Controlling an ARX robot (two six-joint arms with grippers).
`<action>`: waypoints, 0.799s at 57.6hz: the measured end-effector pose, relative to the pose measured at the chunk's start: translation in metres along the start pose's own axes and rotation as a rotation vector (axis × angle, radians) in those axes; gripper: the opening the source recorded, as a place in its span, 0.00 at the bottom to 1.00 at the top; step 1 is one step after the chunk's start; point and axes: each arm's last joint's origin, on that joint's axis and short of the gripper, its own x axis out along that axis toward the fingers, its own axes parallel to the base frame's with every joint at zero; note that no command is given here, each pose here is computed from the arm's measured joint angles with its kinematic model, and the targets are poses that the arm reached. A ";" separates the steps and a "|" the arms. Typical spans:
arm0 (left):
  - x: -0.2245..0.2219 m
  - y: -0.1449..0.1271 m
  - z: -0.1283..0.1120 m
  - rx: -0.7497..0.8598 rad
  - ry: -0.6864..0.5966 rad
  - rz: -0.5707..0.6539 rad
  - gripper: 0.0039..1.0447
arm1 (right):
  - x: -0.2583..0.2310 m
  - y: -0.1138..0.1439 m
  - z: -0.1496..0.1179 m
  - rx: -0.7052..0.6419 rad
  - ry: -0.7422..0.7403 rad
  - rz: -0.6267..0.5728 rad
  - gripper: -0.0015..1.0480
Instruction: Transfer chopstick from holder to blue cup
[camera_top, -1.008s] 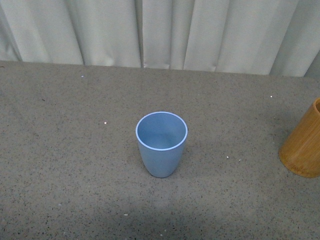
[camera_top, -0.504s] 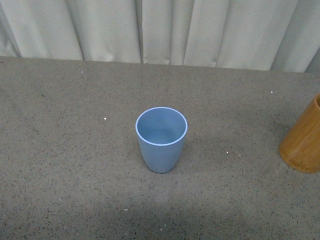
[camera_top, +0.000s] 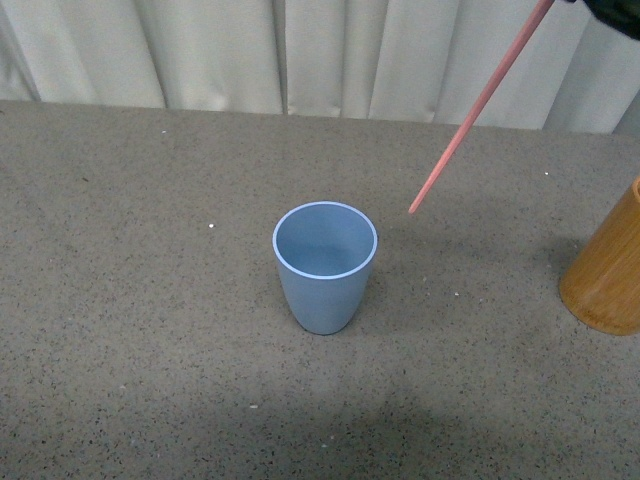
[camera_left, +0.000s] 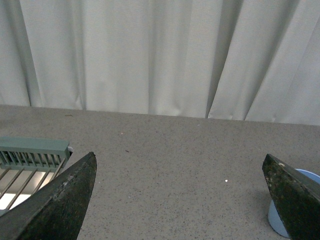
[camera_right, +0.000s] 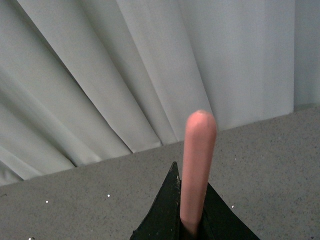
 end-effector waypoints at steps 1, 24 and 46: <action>0.000 0.000 0.000 0.000 0.000 0.000 0.94 | 0.000 0.001 -0.002 0.001 0.004 0.000 0.02; 0.000 0.000 0.000 0.000 0.000 0.000 0.94 | 0.008 0.019 -0.004 0.023 0.006 0.017 0.02; 0.000 0.000 0.000 0.000 0.000 0.000 0.94 | 0.014 0.042 -0.021 0.011 0.041 0.045 0.02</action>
